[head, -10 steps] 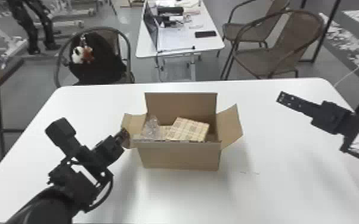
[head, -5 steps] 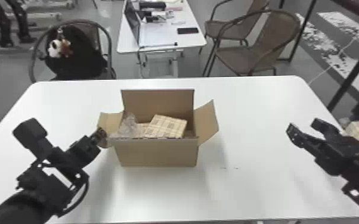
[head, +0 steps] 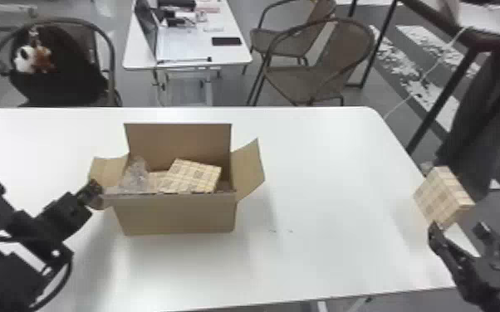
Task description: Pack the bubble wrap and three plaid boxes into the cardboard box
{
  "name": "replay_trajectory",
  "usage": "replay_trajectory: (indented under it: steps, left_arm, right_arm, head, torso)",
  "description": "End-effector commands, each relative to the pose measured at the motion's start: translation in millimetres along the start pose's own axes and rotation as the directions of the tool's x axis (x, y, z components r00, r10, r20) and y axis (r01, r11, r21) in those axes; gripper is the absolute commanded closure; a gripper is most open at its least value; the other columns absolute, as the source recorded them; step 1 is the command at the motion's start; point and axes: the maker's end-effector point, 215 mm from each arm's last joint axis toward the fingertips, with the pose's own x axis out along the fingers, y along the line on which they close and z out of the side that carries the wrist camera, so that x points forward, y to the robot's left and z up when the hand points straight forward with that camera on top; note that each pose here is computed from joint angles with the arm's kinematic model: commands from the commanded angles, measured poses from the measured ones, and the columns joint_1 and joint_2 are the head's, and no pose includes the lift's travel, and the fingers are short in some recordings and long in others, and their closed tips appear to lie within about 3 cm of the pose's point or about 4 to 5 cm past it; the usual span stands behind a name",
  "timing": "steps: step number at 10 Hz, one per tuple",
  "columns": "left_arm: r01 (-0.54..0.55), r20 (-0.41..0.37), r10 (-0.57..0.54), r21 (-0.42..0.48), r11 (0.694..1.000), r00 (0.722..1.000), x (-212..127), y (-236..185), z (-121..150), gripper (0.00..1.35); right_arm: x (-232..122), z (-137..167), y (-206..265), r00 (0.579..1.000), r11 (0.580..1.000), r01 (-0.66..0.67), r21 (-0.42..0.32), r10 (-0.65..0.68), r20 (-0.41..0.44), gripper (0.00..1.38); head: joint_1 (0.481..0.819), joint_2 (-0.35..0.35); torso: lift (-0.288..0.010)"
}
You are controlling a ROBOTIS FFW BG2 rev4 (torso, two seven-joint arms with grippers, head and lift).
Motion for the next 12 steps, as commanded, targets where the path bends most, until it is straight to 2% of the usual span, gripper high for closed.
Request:
replay_trajectory:
  steps: [1, 2, 3, 4, 5, 7, 10, 12]
  left_arm:
    - [0.000, 0.000, 0.000, -0.003, 1.000, 1.000, 0, 0, 0, 1.22]
    - [0.000, 0.000, 0.000, -0.003, 1.000, 1.000, 0, 0, 0, 1.22]
    - [0.001, -0.001, -0.001, -0.003, 1.000, 1.000, 0, -1, -1, 1.22]
    - [0.002, -0.002, -0.002, -0.002, 1.000, 1.000, 0, -2, -2, 1.22]
    - [0.007, -0.002, -0.007, -0.002, 1.000, 1.000, 1, -4, -2, 1.22]
    - [0.004, -0.002, -0.004, -0.001, 1.000, 1.000, 0, -2, -1, 1.22]
    - [0.000, -0.001, 0.000, 0.000, 1.000, 1.000, -2, 3, -1, 1.22]
    - [0.005, 0.001, -0.005, 0.002, 1.000, 1.000, -1, 1, 0, 1.22]
  right_arm:
    - [-9, 0, -50, 0.995, 0.995, 0.097, -0.027, -0.097, 0.013, 0.46]
    - [-10, 1, -82, 0.986, 0.985, 0.167, -0.034, -0.166, 0.027, 0.49]
    - [-6, -9, -104, 0.977, 0.977, 0.213, -0.001, -0.212, 0.021, 0.49]
    - [2, -19, -108, 0.975, 0.974, 0.220, 0.045, -0.221, 0.017, 0.49]
    - [15, -23, -95, 0.982, 0.981, 0.185, 0.057, -0.186, 0.013, 0.49]
    - [36, -29, -69, 0.994, 0.992, 0.105, 0.070, -0.105, -0.002, 0.49]
    - [47, -49, -67, 0.994, 0.991, 0.103, 0.080, -0.101, -0.034, 0.50]
    - [70, -47, -66, 0.997, 0.994, 0.072, 0.077, -0.070, -0.032, 0.50]
  head:
    - [0.695, -0.140]
    - [0.695, -0.185]
    - [0.695, -0.226]
    - [0.695, -0.260]
    - [0.695, -0.278]
    - [0.695, -0.262]
    - [0.695, -0.226]
    - [0.695, -0.225]
  torso:
    - [-0.148]
    - [-0.148]
    - [-0.148]
    - [-0.148]
    - [-0.148]
    - [-0.148]
    - [-0.148]
    - [-0.148]
